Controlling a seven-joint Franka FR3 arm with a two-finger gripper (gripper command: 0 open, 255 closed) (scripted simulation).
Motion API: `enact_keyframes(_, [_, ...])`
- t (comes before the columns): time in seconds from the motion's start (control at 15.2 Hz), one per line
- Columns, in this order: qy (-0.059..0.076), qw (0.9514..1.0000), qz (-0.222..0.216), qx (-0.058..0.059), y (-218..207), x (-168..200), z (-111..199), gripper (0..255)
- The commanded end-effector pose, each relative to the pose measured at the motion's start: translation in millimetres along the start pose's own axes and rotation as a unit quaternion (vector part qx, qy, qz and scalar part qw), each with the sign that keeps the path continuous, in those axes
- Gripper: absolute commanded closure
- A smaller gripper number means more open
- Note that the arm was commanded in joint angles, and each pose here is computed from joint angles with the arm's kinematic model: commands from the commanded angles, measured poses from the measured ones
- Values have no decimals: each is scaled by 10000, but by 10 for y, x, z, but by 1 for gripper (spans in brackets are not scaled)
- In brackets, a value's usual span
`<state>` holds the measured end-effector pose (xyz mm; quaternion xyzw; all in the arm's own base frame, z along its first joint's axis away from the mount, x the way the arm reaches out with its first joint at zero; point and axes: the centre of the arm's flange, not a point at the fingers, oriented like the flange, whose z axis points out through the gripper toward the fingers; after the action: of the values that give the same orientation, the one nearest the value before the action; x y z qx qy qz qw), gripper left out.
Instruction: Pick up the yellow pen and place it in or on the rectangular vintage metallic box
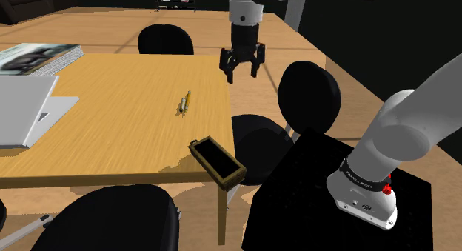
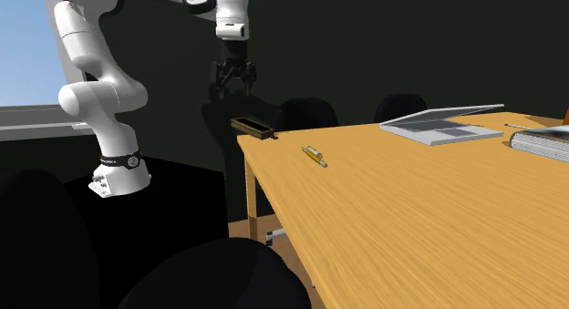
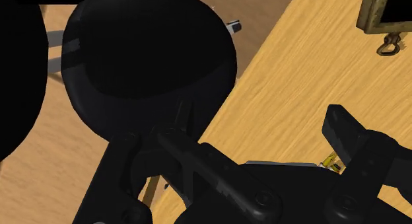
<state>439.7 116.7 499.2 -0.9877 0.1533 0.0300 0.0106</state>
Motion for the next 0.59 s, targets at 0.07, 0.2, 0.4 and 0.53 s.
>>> enact_keyframes(0.07, [32,9993,369,-10,-256,264,169,0])
enact_keyframes(0.2, [51,9982,605,-21,-415,444,275,0])
enact_keyframes(0.4, [80,9954,957,-38,-637,728,433,0])
enact_keyframes(0.53, [100,9928,1191,-49,-773,926,538,0])
